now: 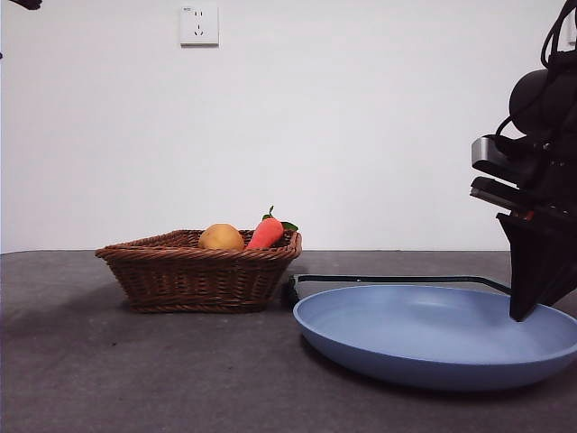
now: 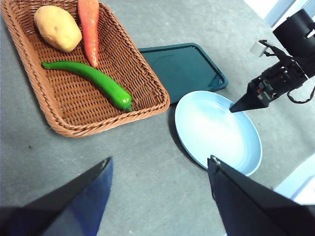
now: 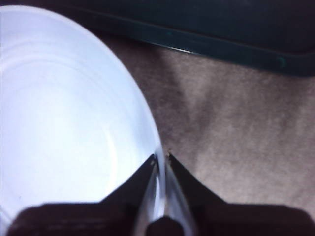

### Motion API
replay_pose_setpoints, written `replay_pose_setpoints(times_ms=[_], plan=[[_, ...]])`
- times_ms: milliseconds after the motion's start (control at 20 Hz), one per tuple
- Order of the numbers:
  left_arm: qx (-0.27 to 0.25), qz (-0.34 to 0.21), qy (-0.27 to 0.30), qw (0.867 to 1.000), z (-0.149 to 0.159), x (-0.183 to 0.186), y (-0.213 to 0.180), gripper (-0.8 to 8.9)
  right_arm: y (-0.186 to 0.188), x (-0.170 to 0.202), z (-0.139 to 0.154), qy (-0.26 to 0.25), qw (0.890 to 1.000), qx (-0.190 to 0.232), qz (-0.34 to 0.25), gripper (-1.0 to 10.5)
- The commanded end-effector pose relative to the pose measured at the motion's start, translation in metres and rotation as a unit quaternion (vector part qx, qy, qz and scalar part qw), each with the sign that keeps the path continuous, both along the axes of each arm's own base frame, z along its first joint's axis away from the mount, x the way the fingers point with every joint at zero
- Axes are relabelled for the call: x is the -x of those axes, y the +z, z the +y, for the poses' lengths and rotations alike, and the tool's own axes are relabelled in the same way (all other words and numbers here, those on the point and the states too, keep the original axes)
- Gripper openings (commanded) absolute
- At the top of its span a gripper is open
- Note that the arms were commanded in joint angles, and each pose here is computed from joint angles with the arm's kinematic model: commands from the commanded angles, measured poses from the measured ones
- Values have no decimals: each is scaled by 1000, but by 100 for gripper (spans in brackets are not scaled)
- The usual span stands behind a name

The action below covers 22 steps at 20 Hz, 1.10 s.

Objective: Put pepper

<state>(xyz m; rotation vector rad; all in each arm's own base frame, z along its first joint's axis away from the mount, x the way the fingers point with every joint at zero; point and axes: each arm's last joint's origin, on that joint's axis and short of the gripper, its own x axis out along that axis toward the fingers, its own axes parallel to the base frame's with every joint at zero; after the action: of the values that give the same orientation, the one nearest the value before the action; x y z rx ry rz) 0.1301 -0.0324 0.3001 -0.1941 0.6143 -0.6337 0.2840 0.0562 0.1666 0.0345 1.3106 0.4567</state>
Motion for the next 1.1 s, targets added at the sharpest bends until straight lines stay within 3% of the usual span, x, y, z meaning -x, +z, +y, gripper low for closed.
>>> replay_pose_setpoints(times_ms=[50,250,450,750,1100], plan=[[-4,-10,11,1000,-1,-1,5,337,-2,-5,-3,-7,1000,0,1,5],[-1,14,22,1000,-6,-6,4,337,14,1,-10,-21,1000,-16,-6,5],[-30,47,39,998,-22,-36,10,337,60,25,-14,-28,997,-26,-68,5],[-91,71,50,992,-71,-112,24,337,121,77,-21,-43,984,-46,-167,5],[-152,136,76,976,-127,-198,-6,337,155,126,-27,-53,966,-66,-245,5]])
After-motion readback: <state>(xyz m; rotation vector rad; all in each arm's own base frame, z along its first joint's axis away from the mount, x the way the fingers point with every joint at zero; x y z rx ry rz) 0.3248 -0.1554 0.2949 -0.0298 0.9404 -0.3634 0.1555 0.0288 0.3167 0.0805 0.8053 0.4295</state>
